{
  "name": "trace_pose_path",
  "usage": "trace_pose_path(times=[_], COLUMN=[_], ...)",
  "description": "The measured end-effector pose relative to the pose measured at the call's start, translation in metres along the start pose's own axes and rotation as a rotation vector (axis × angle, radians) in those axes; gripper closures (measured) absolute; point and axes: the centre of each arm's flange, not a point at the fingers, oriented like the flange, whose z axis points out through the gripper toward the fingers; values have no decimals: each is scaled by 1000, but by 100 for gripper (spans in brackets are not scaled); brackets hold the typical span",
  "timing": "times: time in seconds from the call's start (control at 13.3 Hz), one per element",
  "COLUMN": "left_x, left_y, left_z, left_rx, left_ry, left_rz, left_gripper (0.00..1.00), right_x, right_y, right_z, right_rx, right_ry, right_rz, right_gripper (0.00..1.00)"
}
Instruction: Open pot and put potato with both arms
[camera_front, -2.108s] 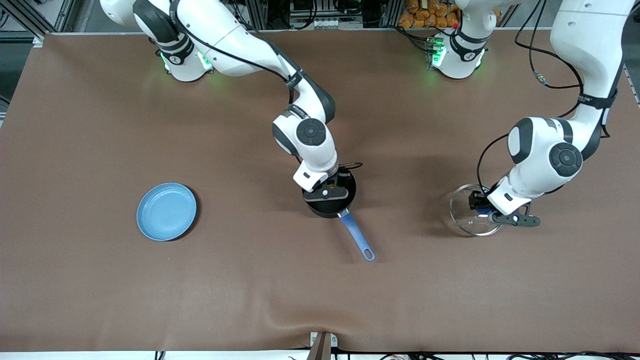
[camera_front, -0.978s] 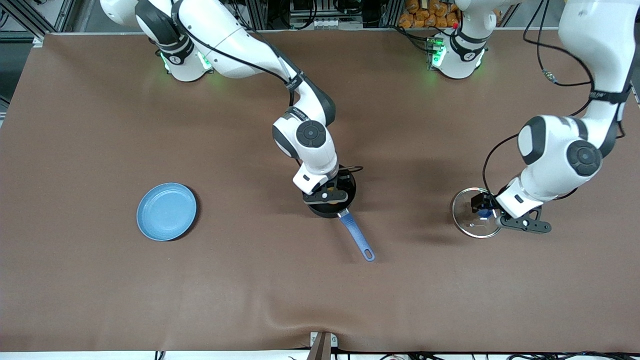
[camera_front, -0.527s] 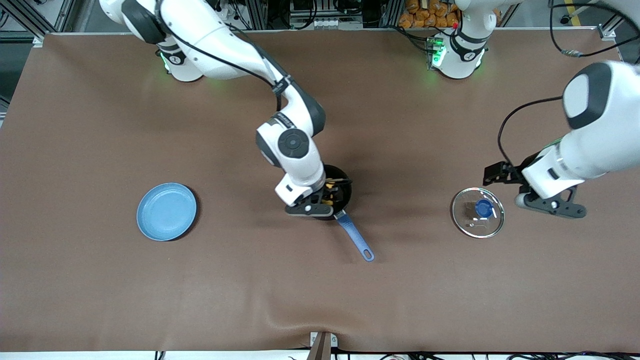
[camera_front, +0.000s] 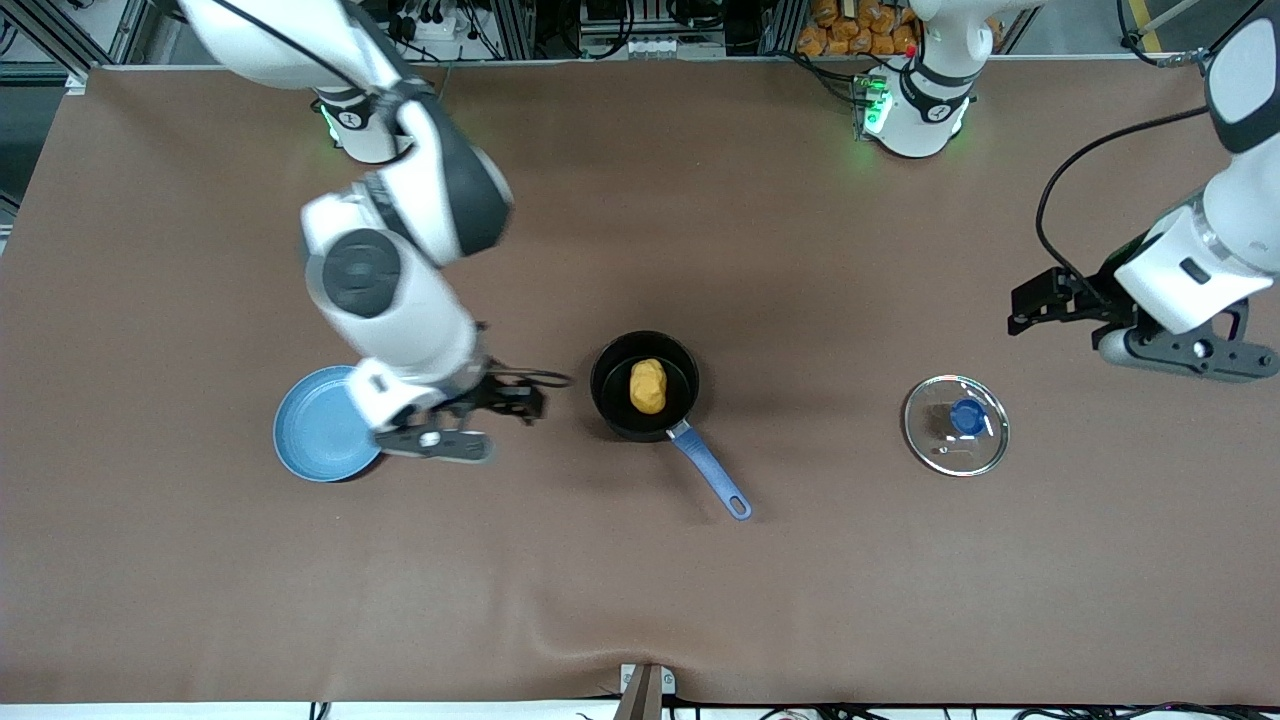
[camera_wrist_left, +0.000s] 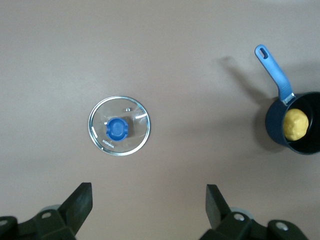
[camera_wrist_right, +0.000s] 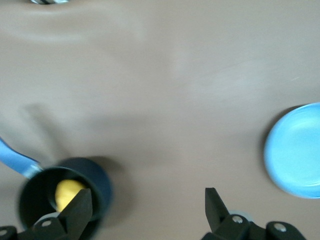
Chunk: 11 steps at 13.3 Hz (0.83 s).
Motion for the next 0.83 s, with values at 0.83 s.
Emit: trace_pose_path(times=[0.83], left_x=[-8], left_y=[3], left_z=[-15], left_rx=[76], left_ry=[27], left_rz=[-104], left_gripper=[0], right_x=[-11], right_y=[237], right_z=[-127], right_rx=[-53], right_ry=[-47], right_rz=[-131], right_gripper=[0])
